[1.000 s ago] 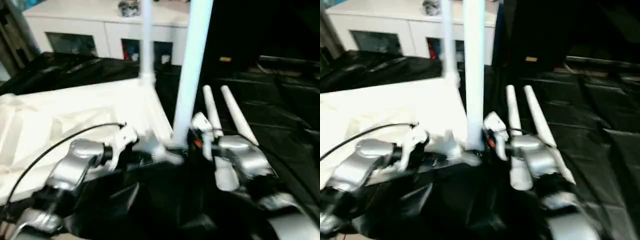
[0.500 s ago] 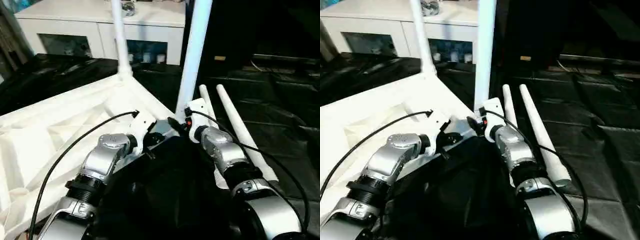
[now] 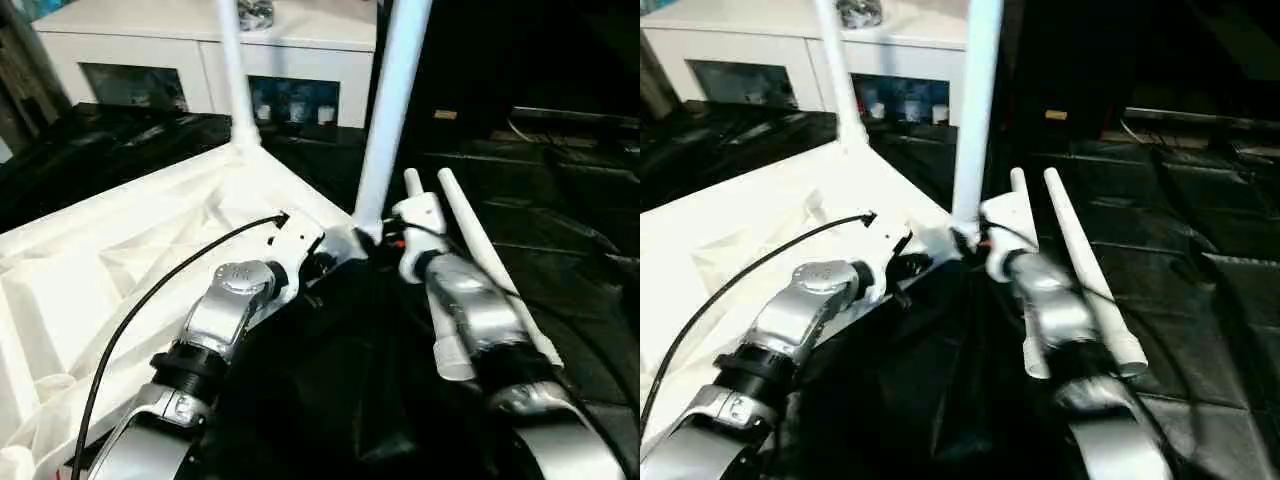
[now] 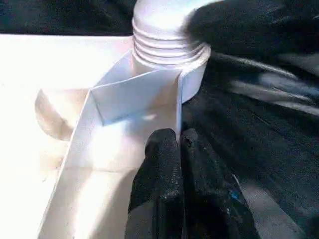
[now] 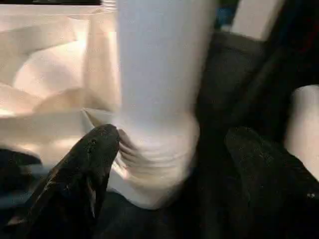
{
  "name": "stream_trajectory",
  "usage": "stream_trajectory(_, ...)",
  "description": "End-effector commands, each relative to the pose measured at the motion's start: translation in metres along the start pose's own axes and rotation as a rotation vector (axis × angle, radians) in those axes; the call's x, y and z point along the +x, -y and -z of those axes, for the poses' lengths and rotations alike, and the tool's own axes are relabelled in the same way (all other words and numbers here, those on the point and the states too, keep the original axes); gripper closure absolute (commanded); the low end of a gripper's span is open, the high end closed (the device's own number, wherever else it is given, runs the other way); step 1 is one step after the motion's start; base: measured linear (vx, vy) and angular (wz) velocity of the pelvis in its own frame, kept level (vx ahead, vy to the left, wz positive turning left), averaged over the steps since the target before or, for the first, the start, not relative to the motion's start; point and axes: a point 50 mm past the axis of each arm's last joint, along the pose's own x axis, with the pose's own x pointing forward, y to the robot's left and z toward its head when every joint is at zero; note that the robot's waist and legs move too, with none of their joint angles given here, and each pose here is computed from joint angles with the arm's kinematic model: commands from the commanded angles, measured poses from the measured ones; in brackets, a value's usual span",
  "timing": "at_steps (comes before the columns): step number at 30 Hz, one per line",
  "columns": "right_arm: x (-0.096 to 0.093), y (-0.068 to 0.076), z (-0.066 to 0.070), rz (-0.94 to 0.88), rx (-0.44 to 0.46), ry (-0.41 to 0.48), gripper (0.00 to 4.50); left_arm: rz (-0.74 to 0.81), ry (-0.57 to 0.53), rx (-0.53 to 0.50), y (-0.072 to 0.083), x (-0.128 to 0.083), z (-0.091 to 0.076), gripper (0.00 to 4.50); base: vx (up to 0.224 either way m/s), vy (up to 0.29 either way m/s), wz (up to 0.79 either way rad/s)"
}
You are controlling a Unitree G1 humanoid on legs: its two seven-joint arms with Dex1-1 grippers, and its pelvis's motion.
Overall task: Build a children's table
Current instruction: Rotate leg to tighten, then rotate table base
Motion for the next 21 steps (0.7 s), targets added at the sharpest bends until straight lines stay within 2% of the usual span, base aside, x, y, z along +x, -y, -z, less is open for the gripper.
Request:
stream_trajectory(1, -0.006, 0.001, -0.005, -0.022, -0.032, -0.001, 0.6, -0.064, 0.107, 0.024, -0.011, -0.005, -0.02, 3.95, 0.0, 0.0, 0.0)
stream_trajectory(5, -0.015, -0.01, -0.006, -0.138, -0.061, -0.033, 0.6, -0.147, 0.114, 0.072, -0.023, -0.019, -0.021, 3.76, 0.0, 0.0, 0.0)
stream_trajectory(7, -0.02, -0.024, -0.003, -0.245, -0.087, -0.082, 0.6, -0.269, 0.111, 0.102, -0.039, -0.036, -0.021, 3.55, 0.0, 0.0, 0.0)
stream_trajectory(8, -0.021, -0.027, -0.003, -0.261, -0.09, -0.093, 0.6, -0.291, 0.111, 0.102, -0.042, -0.04, -0.021, 3.46, 0.0, 0.0, 0.0)
stream_trajectory(11, -0.021, -0.041, -0.003, -0.328, -0.073, -0.107, 0.6, -0.435, 0.083, 0.108, -0.062, -0.069, -0.016, 3.46, 0.0, 0.0, 0.0)
stream_trajectory(13, -0.018, -0.048, -0.003, -0.353, -0.064, -0.119, 0.6, -0.519, 0.035, 0.115, -0.073, -0.089, -0.009, 3.46, 0.0, 0.0, 0.0)
stream_trajectory(16, -0.015, -0.059, 0.001, -0.403, -0.083, -0.192, 0.6, -0.62, -0.07, 0.133, -0.082, -0.125, 0.007, 3.46, 0.0, 0.0, 0.0)
stream_trajectory(18, -0.012, -0.065, 0.003, -0.425, -0.081, -0.247, 0.6, -0.737, -0.164, 0.152, -0.089, -0.157, 0.02, 3.46, 0.0, 0.0, 0.0)
stream_trajectory(20, -0.01, -0.067, 0.004, -0.431, -0.079, -0.274, 0.6, -0.794, -0.217, 0.173, -0.093, -0.173, 0.026, 3.46, 0.0, 0.0, 0.0)
stream_trajectory(21, -0.01, -0.067, 0.004, -0.434, -0.078, -0.281, 0.78, -0.812, -0.232, 0.177, -0.094, -0.177, 0.028, 3.63, 0.0, 0.0, 0.0)
